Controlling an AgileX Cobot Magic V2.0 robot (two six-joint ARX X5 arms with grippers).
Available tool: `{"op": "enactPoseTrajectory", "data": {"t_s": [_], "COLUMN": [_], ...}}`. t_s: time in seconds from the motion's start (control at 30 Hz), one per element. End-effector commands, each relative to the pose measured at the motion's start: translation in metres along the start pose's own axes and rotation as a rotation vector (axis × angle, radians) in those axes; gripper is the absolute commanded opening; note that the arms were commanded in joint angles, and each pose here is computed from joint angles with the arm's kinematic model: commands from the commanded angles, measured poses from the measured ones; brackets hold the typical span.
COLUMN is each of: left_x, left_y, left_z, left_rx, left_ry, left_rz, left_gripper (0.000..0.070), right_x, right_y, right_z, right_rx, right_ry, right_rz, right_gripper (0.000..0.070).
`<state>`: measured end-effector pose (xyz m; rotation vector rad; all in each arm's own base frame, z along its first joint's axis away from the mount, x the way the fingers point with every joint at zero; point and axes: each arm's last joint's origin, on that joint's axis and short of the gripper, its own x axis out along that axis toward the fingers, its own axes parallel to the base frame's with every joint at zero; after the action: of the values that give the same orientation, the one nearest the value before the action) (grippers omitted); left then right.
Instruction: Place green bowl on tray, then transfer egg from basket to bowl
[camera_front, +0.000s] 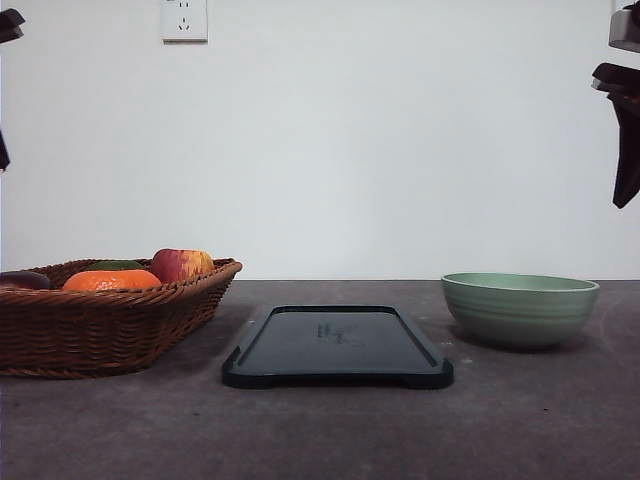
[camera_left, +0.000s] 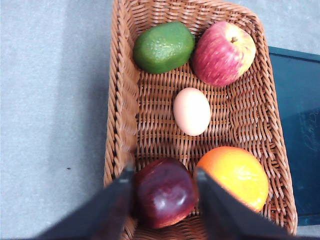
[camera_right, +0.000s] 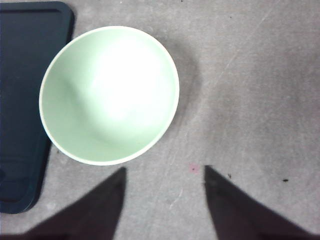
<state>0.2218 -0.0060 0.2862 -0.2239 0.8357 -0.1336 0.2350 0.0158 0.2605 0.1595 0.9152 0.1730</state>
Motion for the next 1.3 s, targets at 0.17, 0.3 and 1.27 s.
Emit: {"op": "enactPoseTrajectory", "data": {"t_s": [0.17, 0.3, 1.27], "left_x": [-0.002, -0.002, -0.002], "left_y": [-0.001, -0.001, -0.001], "left_z": [0.005, 0.006, 0.006], "left_rx": [0.016, 0.016, 0.002], "left_ry": [-0.019, -0.022, -0.025], "left_rz": [-0.005, -0.005, -0.008], "left_gripper": [0.0321, 0.0320, 0.0315], "right_x": [-0.002, -0.005, 0.102], "right_y": [0.002, 0.003, -0.012], "right_z": [0.007, 0.012, 0.073], "right_rx": [0.000, 0.002, 0.060], "right_ry": [-0.016, -0.014, 0.357], "right_rz": [0.024, 0.024, -0.013], "right_gripper": [0.0349, 0.0346, 0.0274]}}
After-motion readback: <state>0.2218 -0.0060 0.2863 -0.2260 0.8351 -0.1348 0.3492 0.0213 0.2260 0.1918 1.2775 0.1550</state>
